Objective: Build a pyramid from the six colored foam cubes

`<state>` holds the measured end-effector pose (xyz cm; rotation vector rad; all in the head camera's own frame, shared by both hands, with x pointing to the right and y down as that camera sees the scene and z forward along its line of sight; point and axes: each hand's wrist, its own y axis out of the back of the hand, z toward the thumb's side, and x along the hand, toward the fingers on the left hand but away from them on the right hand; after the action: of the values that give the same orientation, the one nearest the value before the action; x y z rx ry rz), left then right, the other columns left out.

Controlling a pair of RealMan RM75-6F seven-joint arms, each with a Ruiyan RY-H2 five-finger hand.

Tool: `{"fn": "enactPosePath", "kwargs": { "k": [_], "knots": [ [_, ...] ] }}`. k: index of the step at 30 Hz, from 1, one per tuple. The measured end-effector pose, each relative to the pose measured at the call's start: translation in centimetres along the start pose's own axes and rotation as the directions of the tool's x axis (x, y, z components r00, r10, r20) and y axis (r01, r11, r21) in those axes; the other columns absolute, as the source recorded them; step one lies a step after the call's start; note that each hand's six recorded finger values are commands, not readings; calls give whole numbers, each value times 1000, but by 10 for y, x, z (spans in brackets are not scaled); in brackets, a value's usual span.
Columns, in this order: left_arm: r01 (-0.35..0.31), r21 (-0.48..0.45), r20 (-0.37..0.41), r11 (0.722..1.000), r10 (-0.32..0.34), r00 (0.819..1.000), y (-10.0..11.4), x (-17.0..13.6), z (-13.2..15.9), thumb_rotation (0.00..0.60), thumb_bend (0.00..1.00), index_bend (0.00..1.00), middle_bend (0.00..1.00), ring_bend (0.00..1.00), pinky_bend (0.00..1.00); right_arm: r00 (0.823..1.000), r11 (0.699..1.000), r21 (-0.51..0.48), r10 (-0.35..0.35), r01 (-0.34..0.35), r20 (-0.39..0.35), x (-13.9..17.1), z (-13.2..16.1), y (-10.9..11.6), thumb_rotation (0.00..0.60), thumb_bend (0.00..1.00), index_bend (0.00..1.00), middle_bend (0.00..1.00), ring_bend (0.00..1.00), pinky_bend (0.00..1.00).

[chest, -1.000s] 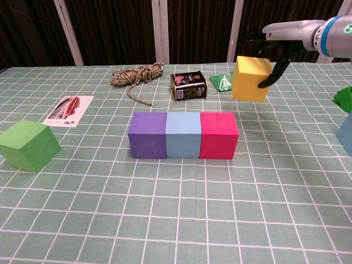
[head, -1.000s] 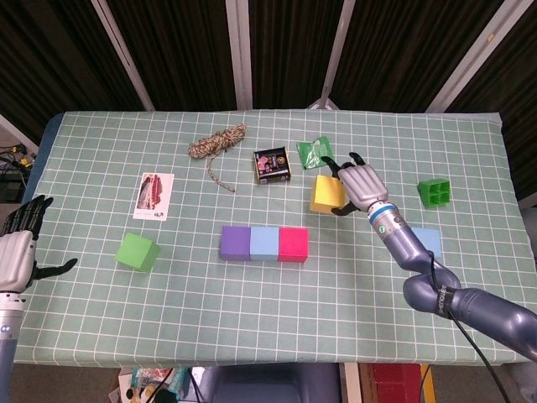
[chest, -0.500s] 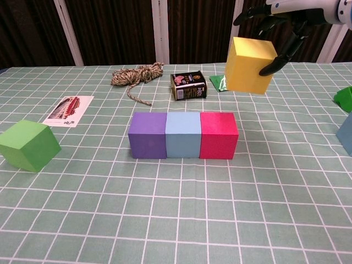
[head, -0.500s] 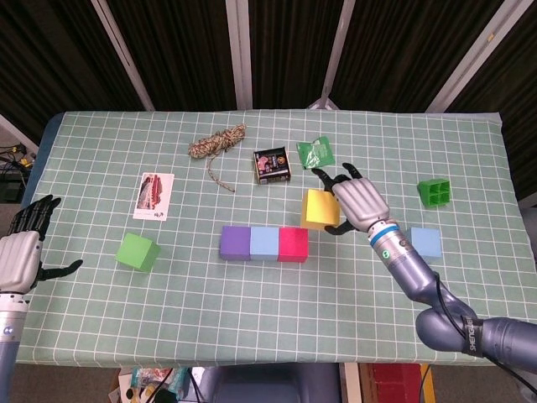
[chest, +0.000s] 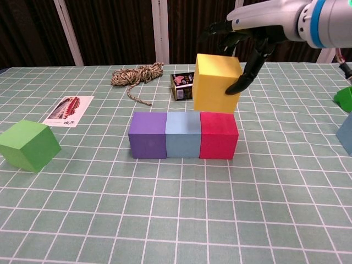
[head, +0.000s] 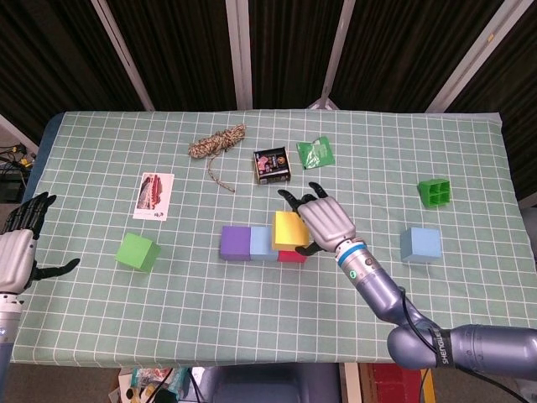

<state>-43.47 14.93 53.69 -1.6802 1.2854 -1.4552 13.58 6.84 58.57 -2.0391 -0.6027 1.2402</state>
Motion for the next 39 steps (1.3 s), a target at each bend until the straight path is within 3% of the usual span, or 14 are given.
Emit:
{"fn": "enactPosePath", "kwargs": {
  "k": [13,32,39],
  "knots": [
    [14,-18,-18,1000,-15,1000,6,1,-5,600,104,0,21,0,0,1000,999,27,26,-26,-8,-20,23,-17,600,241,5,427,267,42],
    [26,-14,-16,1000,-26,1000,2,1,-4,600,104,0,21,0,0,996,997,43,66,-69,65,-31,19,-26,600,241,5,428,272,42],
    [27,-14,-17,1000,-27,999,2,1,-5,600,104,0,21,0,0,993,997,8,79,-80,83,-31,19,-29,600,241,5,427,273,42]
  ]
}}
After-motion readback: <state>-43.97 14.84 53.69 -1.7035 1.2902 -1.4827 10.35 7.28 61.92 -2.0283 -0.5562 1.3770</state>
